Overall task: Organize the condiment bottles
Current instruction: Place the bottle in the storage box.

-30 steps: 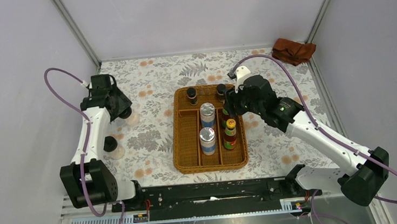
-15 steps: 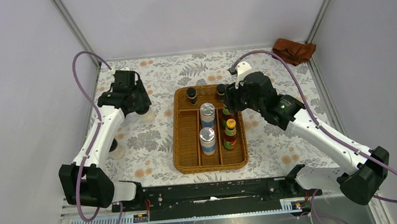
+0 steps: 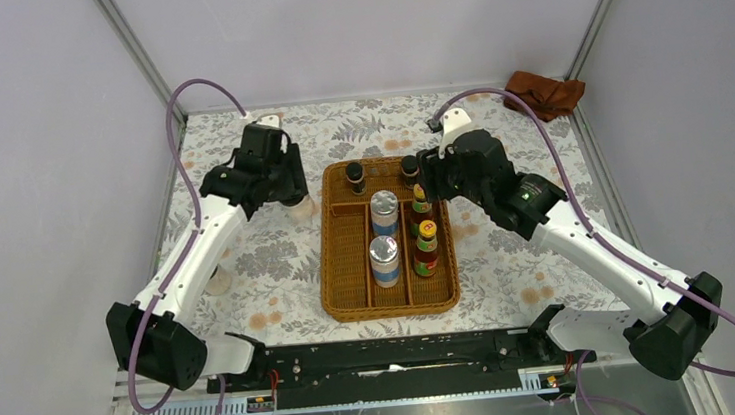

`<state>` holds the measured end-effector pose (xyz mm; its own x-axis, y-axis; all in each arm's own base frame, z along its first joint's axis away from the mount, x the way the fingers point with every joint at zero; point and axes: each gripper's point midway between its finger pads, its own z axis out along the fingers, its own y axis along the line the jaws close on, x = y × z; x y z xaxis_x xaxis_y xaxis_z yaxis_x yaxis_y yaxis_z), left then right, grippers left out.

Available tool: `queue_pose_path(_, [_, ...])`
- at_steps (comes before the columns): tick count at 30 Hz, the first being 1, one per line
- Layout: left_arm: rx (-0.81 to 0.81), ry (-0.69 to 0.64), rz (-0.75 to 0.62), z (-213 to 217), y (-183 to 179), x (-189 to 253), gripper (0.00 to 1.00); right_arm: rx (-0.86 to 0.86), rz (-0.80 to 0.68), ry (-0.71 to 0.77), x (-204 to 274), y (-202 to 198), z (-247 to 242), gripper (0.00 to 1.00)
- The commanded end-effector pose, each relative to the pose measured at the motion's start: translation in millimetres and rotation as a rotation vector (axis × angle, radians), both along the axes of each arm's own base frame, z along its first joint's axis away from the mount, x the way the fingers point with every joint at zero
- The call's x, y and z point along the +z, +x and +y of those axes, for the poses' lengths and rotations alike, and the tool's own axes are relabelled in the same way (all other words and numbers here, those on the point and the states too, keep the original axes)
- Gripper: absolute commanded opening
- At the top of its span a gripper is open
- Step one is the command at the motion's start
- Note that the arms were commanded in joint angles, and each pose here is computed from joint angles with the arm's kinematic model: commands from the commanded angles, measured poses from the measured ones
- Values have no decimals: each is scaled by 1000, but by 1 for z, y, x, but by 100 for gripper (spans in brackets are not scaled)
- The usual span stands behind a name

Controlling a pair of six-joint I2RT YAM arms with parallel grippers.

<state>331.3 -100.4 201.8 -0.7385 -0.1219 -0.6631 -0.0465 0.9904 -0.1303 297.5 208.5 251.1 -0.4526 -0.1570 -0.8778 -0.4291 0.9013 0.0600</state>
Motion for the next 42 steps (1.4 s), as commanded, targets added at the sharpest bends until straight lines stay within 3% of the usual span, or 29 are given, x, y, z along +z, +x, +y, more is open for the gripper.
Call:
queue_pose_path(1, [-74, -16, -66, -25, 4, 25, 0, -55, -90, 22, 35, 11, -9, 64])
queue_pose_path(17, [-227, -25, 16, -97, -22, 9, 0, -202, -122, -19, 39, 19, -35, 64])
queue_pose_path(42, [-295, -39, 18, -113, -20, -57, 0, -227, -142, -4, 50, 18, -41, 64])
